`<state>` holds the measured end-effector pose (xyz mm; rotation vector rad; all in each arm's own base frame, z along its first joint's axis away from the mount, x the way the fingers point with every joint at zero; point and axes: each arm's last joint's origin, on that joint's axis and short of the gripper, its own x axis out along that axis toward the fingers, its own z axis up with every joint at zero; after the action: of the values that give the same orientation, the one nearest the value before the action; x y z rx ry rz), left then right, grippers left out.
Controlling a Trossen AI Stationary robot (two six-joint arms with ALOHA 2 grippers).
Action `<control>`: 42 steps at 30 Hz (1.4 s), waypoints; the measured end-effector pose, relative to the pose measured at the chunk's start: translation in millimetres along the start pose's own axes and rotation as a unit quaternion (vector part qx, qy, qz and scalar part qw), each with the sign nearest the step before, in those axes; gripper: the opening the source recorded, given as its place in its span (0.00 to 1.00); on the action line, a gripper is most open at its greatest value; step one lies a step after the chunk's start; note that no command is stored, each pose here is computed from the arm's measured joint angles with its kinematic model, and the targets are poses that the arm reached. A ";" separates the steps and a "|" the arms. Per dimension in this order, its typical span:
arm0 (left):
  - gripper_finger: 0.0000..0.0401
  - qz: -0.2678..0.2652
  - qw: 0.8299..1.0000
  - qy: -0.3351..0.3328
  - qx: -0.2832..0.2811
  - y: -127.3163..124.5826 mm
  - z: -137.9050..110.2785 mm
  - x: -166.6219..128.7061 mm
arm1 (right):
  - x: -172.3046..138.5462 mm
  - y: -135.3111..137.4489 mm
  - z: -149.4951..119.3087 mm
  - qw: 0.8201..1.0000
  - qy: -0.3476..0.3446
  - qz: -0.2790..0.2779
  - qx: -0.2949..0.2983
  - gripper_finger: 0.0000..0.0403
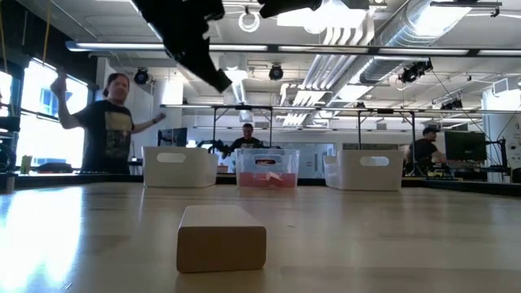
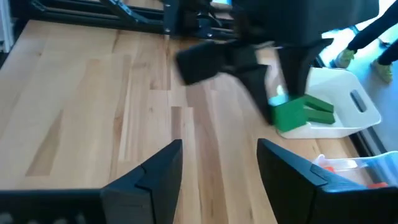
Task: Sort & place blocks by color
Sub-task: Put the green block into the left white bin, then put the brown block into the right white bin
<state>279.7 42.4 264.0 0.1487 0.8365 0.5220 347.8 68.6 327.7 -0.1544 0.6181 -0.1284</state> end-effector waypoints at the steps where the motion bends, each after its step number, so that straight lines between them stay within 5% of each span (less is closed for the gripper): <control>1: 0.29 0.010 1.000 0.014 -0.003 5.7 -2.5 2.4 | 0.0 0.3 0.0 1.000 0.000 0.005 0.000 0.48; 14: 0.29 0.125 0.978 0.125 -0.115 103.0 -31.8 36.0 | 0.1 1.1 -0.1 1.000 0.001 0.017 0.001 0.48; 21: 0.31 0.092 0.964 0.161 -0.190 142.2 -53.9 54.9 | 0.1 1.6 -0.1 1.000 0.001 0.025 0.001 0.48; 37: 0.54 0.082 0.940 0.199 -0.264 145.2 -67.2 74.1 | -1.1 8.2 3.6 0.993 -0.016 0.121 0.004 0.48; 42: 0.55 0.012 0.940 0.202 -0.273 137.9 -66.1 70.7 | -4.2 17.3 3.7 0.990 -0.020 0.138 -0.004 0.48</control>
<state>217.1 191.7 217.5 -0.4766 1.0569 0.8045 347.8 86.7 330.0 -0.0769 0.5945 0.1443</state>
